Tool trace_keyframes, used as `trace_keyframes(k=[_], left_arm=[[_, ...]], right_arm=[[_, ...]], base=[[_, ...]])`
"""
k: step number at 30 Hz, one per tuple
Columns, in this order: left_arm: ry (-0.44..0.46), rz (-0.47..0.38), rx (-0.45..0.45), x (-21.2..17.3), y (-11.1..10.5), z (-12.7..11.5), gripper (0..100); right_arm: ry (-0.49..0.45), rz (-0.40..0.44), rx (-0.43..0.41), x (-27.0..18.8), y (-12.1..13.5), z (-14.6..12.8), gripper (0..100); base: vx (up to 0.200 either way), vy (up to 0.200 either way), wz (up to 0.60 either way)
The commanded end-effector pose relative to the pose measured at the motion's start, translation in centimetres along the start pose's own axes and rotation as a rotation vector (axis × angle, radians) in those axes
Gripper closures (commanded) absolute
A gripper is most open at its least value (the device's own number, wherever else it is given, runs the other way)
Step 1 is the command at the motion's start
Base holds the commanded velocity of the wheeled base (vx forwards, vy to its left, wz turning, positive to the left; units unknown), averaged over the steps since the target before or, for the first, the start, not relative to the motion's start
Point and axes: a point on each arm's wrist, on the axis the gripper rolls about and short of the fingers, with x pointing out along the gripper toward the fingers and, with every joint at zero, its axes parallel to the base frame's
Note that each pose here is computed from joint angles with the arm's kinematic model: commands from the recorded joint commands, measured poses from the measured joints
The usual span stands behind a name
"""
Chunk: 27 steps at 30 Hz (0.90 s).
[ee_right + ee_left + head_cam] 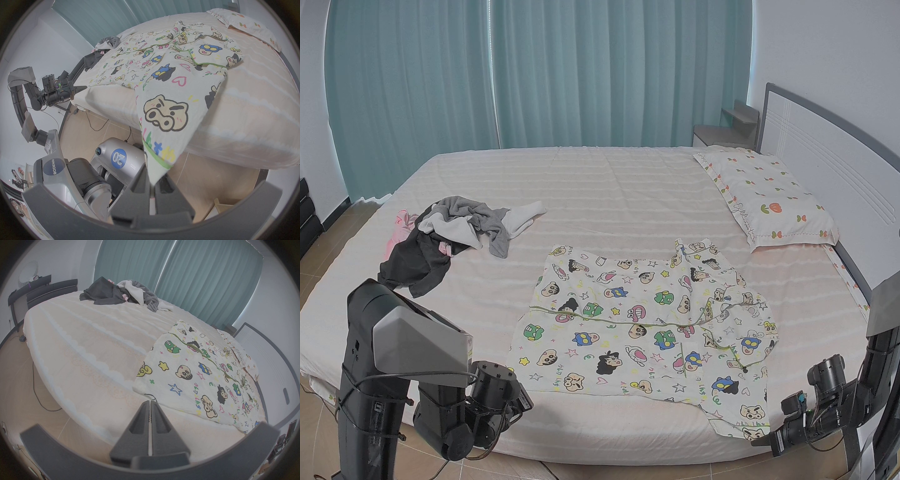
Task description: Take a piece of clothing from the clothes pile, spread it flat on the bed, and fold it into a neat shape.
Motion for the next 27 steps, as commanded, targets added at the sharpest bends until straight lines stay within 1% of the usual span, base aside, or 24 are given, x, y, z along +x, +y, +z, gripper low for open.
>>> trace_keyframes(k=[1,2,3,5,6,8,9,10,12,13,15,19,27], left_arm=[[0.012,-0.097,-0.052,-1.6,0.1,2.6,0],[0.012,-0.097,-0.052,-1.6,0.1,2.6,0],[0.038,-0.144,-0.061,-2.0,0.4,3.4,0],[0.069,-0.181,-0.033,-1.8,1.0,4.0,0],[0.073,-0.186,-0.023,-1.8,1.2,4.1,0],[0.093,-0.217,0.028,-1.4,2.0,4.7,0],[0.103,-0.227,0.039,-1.2,2.2,4.8,0],[0.130,-0.248,0.062,-0.9,2.5,4.6,0],[0.163,-0.260,0.100,-0.3,3.1,4.4,0],[0.175,-0.265,0.136,0.1,3.5,4.3,0],[0.172,-0.265,0.179,1.0,3.8,4.3,0],[0.163,-0.271,0.181,2.7,3.5,4.1,0],[0.134,-0.288,0.189,4.0,3.0,4.4,0]], right_arm=[[0.006,0.038,0.015,-0.3,0.1,-0.4,100],[0.006,0.038,0.015,-0.3,0.1,-0.4,100],[0.007,0.045,0.024,-0.3,0.0,-0.5,100],[0.007,0.051,0.028,-0.2,-0.1,-0.5,100],[0.008,0.056,0.029,-0.2,-0.1,-0.6,100],[0.003,0.074,0.037,-0.3,-0.2,-0.6,100],[0.000,0.074,0.042,-0.3,-0.2,-0.6,100],[-0.004,0.072,0.048,-0.4,-0.3,-0.6,100],[-0.004,0.071,0.052,-0.4,-0.4,-0.6,100],[-0.006,0.069,0.057,-0.4,-0.5,-0.6,100],[-0.008,0.067,0.061,-0.5,-0.5,-0.6,100],[-0.010,0.066,0.061,-0.5,-0.6,-0.6,100],[-0.013,0.066,0.060,-0.5,-0.6,-0.6,100]], base=[[0.000,0.000,0.00],[0.000,0.000,0.00],[0.000,0.000,0.00],[0.000,0.000,0.00],[0.000,0.000,0.00],[0.000,0.000,0.00],[0.000,0.000,0.00],[0.000,0.000,0.00],[0.000,0.000,0.00],[0.000,0.000,0.00],[0.000,0.000,0.00],[0.000,0.000,0.00],[0.000,0.000,0.00]])
